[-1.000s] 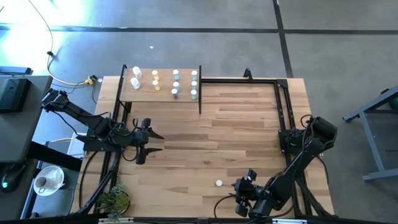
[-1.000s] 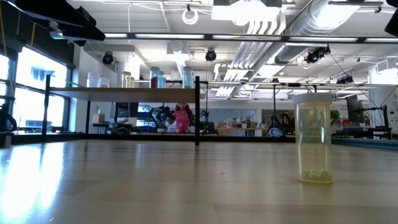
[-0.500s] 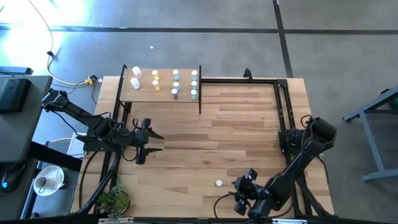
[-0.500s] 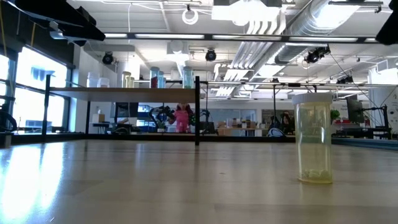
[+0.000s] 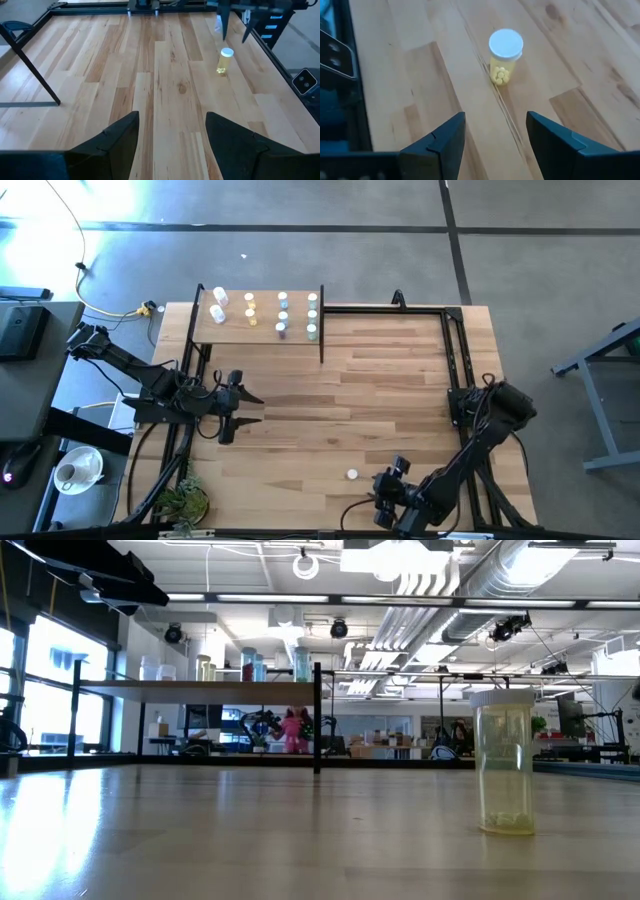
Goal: Pick and place medicine bottles onto shelf by color
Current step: Put the yellow pill bottle on the shelf aligned with the other yellow pill bottles
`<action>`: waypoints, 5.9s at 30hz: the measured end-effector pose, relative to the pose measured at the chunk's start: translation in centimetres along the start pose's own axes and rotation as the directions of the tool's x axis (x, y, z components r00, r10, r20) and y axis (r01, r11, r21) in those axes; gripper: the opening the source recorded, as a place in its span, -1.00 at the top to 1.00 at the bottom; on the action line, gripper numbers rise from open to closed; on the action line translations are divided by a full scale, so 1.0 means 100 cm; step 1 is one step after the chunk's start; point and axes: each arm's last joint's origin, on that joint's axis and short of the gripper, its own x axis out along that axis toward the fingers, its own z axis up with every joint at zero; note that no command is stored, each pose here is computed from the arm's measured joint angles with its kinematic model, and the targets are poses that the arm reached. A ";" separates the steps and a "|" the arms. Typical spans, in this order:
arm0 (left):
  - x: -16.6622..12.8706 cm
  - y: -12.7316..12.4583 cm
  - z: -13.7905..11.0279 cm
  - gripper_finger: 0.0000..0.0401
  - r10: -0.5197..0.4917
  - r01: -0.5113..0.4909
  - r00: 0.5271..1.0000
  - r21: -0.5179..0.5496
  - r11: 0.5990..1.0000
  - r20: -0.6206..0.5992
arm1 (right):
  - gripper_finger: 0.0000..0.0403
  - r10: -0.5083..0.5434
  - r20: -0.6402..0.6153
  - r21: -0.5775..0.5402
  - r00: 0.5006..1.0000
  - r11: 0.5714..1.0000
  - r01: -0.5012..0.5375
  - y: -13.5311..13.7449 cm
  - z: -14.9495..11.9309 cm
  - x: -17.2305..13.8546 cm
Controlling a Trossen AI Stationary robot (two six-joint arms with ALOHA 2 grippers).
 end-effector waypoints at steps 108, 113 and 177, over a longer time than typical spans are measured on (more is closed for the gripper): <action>0.079 -0.033 -0.002 -0.10 0.167 -0.167 0.980 -0.017 0.986 0.108 | 0.62 -0.001 0.428 0.031 0.904 0.999 -0.014 -0.085 0.186 0.115; 0.087 -0.032 -0.001 -0.10 0.187 -0.182 0.974 -0.048 0.982 0.131 | 0.62 -0.002 0.437 0.028 0.900 1.000 -0.012 -0.087 0.188 0.115; 0.102 -0.025 0.006 0.59 0.239 -0.223 0.947 -0.097 0.970 0.216 | 0.16 0.055 0.413 -0.053 0.909 0.998 -0.037 -0.082 0.187 0.108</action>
